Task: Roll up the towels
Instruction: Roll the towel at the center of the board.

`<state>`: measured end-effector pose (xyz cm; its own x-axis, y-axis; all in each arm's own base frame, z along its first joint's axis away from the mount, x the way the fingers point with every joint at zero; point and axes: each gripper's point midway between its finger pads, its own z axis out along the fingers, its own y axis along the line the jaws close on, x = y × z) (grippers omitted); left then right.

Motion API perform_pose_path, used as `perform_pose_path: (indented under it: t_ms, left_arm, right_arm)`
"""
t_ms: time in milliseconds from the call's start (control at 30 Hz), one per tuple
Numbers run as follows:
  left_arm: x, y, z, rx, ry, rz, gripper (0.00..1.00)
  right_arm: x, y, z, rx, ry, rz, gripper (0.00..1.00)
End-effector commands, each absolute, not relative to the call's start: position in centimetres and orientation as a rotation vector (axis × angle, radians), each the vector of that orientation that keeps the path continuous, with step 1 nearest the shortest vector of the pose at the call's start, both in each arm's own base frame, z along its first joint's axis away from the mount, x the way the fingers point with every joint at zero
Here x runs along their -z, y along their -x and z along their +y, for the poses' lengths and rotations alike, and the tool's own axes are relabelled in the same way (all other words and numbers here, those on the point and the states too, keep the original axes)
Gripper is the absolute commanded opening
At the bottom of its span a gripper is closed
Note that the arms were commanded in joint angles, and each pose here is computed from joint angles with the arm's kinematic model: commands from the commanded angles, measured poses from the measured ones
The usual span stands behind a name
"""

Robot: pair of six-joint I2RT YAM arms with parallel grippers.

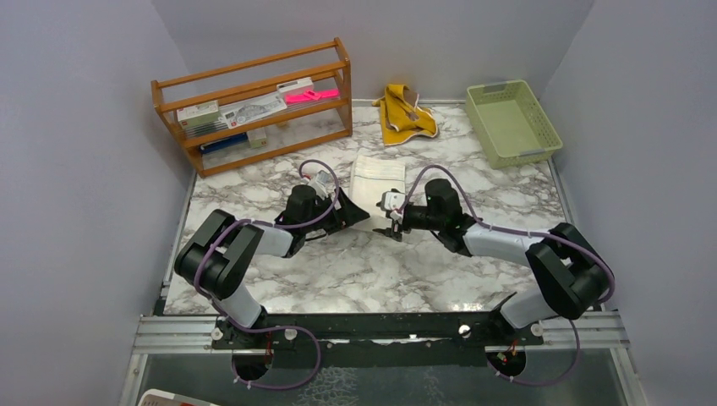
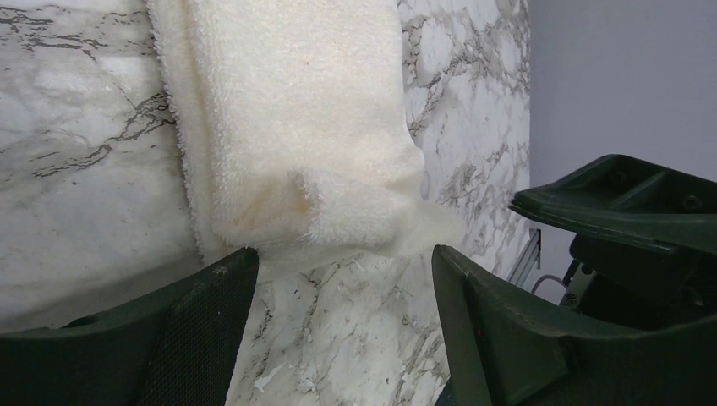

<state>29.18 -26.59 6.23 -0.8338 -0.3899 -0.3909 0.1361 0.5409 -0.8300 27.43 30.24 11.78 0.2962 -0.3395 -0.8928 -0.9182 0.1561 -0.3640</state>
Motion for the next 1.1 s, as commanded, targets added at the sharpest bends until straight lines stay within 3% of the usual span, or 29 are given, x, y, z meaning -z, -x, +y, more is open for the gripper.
perform_pose_path:
  t_ms: [0,700,867,1000,1067]
  left_arm:
    - [-7.9,-29.7,-26.8,1.287,0.163,2.196,0.77]
    - [-7.9,-29.5,-26.2,1.278,0.172,2.201,0.77]
    - [-8.1,-29.6,-26.0,1.277,0.175,2.197,0.77]
    - [-9.1,-29.9,-25.6,1.293,0.177,2.177,0.77]
    - [-10.3,-30.1,-25.1,1.302,0.179,2.148,0.77]
  right_arm:
    - [-8.1,-27.4,29.5,-0.564,1.528,1.399,0.64]
    - [-5.4,-29.5,29.0,-0.367,1.592,1.538,0.59]
    - [-5.3,-29.3,29.3,-0.392,1.612,1.547,0.47]
    - [-5.6,-29.1,29.5,-0.416,1.616,1.555,0.3]
    - [-6.0,-28.7,29.8,-0.446,1.621,1.554,0.14]
